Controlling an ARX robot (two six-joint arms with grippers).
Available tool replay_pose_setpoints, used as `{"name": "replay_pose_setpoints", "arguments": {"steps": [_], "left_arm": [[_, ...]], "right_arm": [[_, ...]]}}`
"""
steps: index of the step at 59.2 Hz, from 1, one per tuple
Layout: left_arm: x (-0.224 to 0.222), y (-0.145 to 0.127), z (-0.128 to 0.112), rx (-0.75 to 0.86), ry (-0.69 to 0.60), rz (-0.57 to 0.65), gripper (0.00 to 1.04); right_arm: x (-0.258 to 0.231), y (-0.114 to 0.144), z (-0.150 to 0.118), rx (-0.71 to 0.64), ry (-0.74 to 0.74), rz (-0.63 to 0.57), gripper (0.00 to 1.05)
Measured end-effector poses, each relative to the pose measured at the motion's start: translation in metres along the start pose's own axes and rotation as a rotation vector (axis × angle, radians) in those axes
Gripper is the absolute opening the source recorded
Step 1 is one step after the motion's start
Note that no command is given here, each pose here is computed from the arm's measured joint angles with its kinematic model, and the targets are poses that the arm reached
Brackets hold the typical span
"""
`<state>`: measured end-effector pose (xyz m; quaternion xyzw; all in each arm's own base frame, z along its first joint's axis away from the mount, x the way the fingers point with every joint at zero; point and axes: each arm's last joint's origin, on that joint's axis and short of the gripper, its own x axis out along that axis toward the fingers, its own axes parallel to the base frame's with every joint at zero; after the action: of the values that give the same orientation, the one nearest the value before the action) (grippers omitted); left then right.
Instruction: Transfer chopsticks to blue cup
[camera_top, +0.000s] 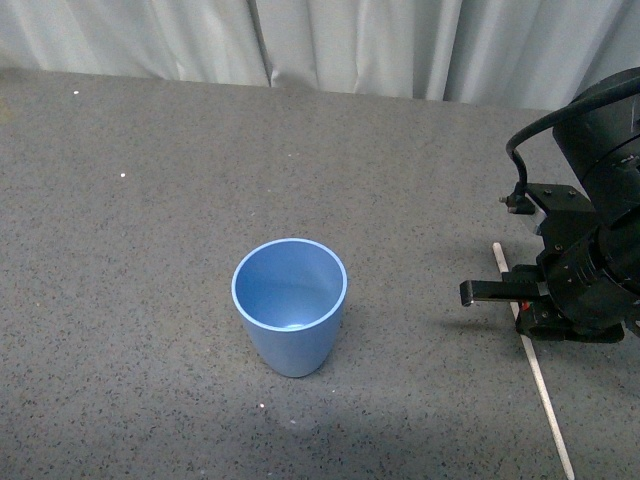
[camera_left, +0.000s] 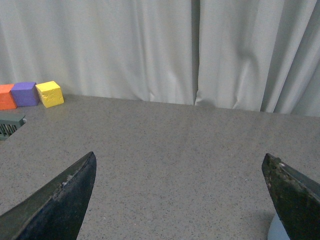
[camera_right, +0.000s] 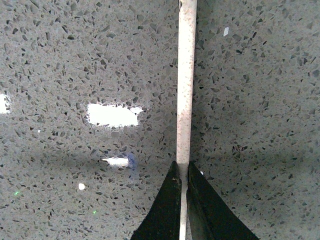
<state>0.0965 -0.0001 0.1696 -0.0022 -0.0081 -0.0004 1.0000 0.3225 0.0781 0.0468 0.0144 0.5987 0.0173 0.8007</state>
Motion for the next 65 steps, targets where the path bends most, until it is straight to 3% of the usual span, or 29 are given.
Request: {"name": "replay_pose_setpoints", "arguments": {"steps": [8,18,24,33,38,45,65], "left_arm": [[0.000,0.000,0.000,0.000,0.000,0.000,0.98],[0.000,0.000,0.000,0.000,0.000,0.000,0.98],[0.000,0.000,0.000,0.000,0.000,0.000,0.98],[0.000,0.000,0.000,0.000,0.000,0.000,0.98],[0.000,0.000,0.000,0.000,0.000,0.000,0.98],[0.000,0.000,0.000,0.000,0.000,0.000,0.98],[0.000,0.000,0.000,0.000,0.000,0.000,0.98]], "right_arm": [[-0.012,0.000,-0.002,-0.001,-0.080,0.044,0.01],[-0.061,0.013,0.006,-0.103,-0.435,0.194,0.01],[-0.093,0.029,0.006,-0.216,-0.657,0.342,0.01],[-0.120,0.055,-0.011,-0.444,-0.876,0.597,0.01],[-0.127,0.067,-0.017,-0.511,-0.928,0.715,0.01],[-0.125,0.077,-0.021,-0.527,-0.957,0.780,0.01],[-0.099,0.095,-0.020,-0.551,-0.906,0.827,0.01]]}}
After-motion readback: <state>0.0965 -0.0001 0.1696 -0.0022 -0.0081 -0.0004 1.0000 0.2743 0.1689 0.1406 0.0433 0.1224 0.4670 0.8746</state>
